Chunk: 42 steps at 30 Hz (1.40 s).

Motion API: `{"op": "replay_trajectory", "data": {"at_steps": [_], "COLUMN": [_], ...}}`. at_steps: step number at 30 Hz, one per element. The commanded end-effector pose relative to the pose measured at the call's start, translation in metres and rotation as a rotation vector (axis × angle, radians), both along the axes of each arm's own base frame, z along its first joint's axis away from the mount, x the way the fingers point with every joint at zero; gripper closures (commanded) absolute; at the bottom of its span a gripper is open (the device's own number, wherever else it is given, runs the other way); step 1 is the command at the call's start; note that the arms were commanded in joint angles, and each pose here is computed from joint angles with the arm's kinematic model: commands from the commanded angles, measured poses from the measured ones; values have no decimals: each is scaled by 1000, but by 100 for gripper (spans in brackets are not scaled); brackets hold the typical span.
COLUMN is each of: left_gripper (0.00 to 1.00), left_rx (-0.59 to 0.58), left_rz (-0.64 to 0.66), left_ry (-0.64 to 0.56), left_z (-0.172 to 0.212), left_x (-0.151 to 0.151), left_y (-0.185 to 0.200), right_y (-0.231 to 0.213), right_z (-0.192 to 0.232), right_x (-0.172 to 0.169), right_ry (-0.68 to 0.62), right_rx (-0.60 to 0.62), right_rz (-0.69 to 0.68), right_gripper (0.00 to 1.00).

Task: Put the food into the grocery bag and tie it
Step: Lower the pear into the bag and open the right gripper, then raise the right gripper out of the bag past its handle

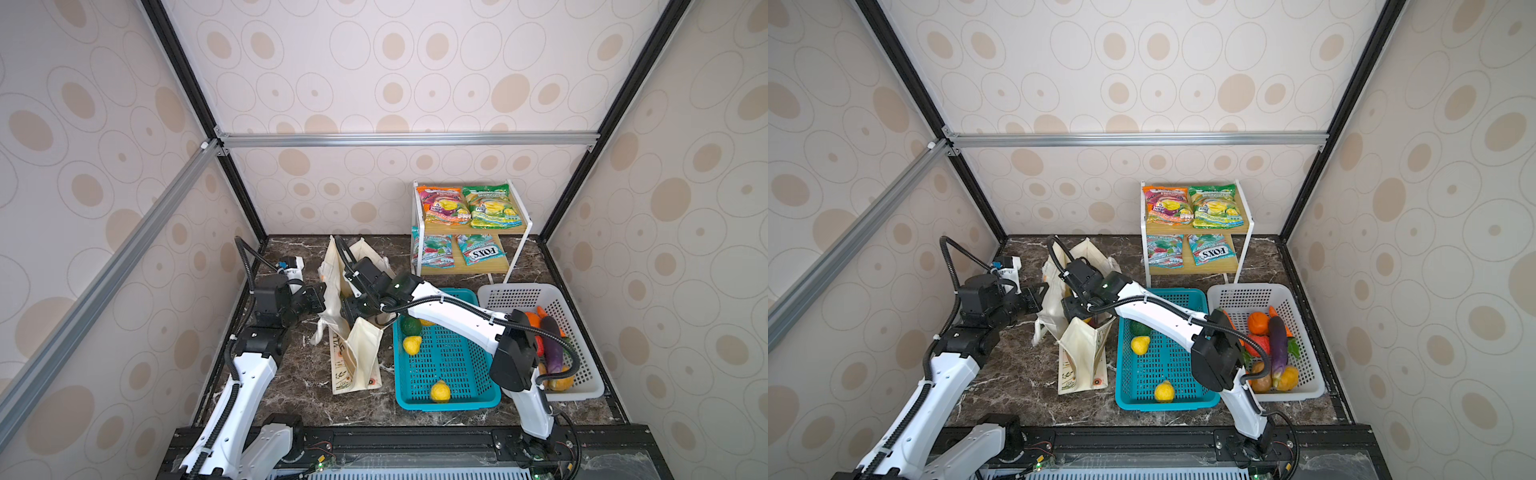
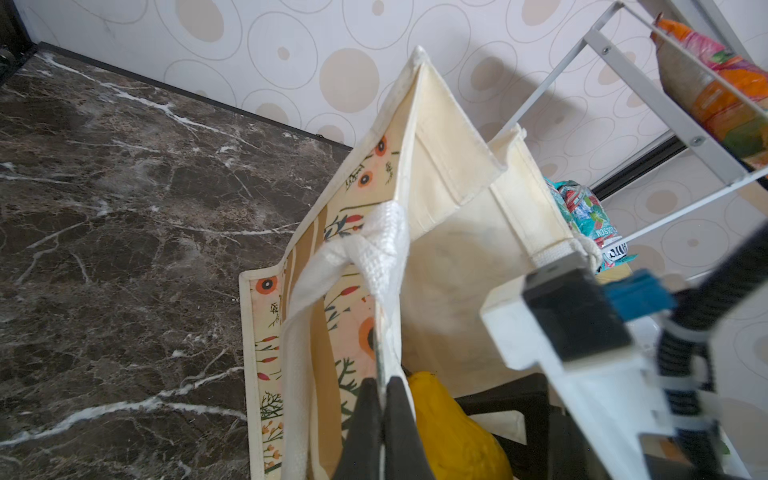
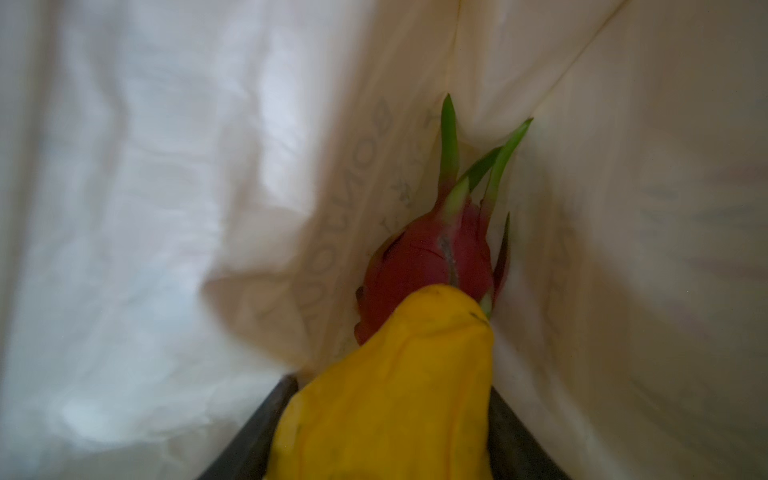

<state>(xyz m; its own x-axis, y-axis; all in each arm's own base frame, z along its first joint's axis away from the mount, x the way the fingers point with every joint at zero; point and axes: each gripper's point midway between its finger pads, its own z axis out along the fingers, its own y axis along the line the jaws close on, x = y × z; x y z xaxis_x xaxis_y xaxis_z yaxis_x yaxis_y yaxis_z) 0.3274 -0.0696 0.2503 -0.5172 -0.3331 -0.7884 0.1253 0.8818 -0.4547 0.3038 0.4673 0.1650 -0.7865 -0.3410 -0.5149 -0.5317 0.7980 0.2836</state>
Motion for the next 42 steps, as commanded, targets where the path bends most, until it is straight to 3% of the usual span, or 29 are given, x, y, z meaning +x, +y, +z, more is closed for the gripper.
{"op": "replay_trajectory", "data": {"at_steps": [1,11,18,32,38,42], "left_gripper": [100,100,100,100,100,100], "left_rx": [-20,-19,-13,-22,-26,-29], "left_rz": [-2,0,4,8,4,2], "left_ry": [-37,-47,-49,-79,-81,-77], "left_z": [20,19,17,21,21,20], "left_x": [1,1,1,0,-1,-2], "left_y": [-1,-1,0,0,0,-1], "right_y": [-2,-7,-10,-56,-94,-115], "right_z": [-20,-51,-18,131,137,116], "right_x": [3,9,5,-5,6,17], "right_ry": [25,46,19,-230,-260,-228], "right_rx": [-50,-124,-115,101,81,59], "right_rz": [-37,-84,-45,-104,-191,-250], "right_gripper": [42,35,0,0,1,9]}}
